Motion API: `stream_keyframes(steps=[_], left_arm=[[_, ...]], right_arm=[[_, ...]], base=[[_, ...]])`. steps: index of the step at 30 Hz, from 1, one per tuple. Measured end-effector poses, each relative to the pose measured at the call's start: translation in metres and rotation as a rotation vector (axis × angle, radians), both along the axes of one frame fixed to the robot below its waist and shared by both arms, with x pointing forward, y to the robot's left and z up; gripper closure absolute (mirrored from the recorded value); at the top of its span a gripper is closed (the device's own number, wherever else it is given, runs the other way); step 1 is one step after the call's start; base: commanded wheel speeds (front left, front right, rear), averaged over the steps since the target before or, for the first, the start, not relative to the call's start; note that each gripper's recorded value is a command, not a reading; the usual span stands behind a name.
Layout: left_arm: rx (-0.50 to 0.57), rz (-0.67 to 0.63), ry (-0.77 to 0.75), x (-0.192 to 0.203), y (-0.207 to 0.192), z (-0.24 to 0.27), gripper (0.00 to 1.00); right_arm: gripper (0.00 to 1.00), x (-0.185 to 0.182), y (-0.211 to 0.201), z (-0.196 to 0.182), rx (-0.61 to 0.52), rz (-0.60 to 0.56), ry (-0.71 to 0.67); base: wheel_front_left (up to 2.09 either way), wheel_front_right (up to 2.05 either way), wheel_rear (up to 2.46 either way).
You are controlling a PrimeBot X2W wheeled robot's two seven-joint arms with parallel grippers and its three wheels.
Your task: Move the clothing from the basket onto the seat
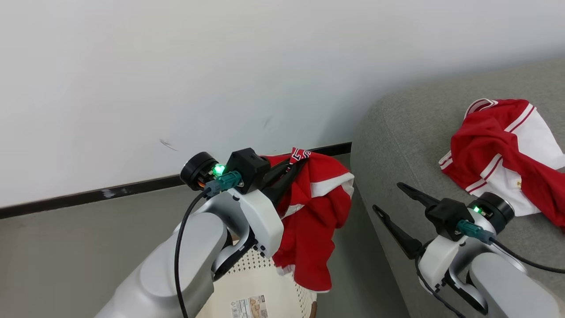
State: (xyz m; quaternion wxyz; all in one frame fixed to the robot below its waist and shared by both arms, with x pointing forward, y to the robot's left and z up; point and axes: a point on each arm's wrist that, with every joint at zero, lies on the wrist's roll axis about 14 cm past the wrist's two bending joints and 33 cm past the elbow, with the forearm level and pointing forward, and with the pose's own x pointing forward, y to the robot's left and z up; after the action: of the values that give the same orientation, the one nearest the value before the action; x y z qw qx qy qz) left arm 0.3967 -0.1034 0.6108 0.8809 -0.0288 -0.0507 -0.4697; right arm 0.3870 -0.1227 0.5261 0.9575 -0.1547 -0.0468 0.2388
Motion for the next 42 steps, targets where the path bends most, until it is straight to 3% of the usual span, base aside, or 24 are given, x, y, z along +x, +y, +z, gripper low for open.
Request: stream_keyframes(steps=[9,30,31,32,33,35,36,42], left_arm=[[-0.005,-0.047,-0.014,-0.022,-0.011,0.010,1.00],[-0.008,-0.002,-0.015,-0.027,0.011,0.016,1.00],[-0.007,0.004,-0.012,-0.026,0.012,0.015,1.00],[-0.006,0.007,-0.008,-0.025,0.013,0.014,1.00],[-0.004,0.012,-0.005,-0.025,0.015,0.014,1.00],[-0.004,0.019,0.000,-0.023,0.017,0.012,1.00],[-0.004,0.022,0.004,-0.022,0.018,0.011,1.00],[0.002,0.056,0.026,-0.014,0.028,0.003,1.00]], right_arm=[[0.00,-0.004,0.022,0.013,-0.001,0.090,-0.014],[0.02,-0.013,0.118,0.011,-0.109,0.463,0.028],[0.29,-0.013,0.123,0.012,-0.109,0.478,0.028],[0.29,-0.014,0.128,0.012,-0.110,0.492,0.029],[0.57,-0.015,0.131,0.012,-0.106,0.501,0.031],[0.90,-0.015,0.136,0.012,-0.101,0.515,0.037],[1.00,-0.014,0.137,0.012,-0.102,0.519,0.037],[1.00,-0.007,0.129,0.012,-0.081,0.496,0.057]], base=[[0.00,0.00,0.00],[0.00,0.00,0.00],[0.00,0.00,0.00],[0.00,0.00,0.00],[0.00,0.00,0.00],[0.00,0.00,0.00],[0.00,0.00,0.00],[0.00,0.00,0.00]])
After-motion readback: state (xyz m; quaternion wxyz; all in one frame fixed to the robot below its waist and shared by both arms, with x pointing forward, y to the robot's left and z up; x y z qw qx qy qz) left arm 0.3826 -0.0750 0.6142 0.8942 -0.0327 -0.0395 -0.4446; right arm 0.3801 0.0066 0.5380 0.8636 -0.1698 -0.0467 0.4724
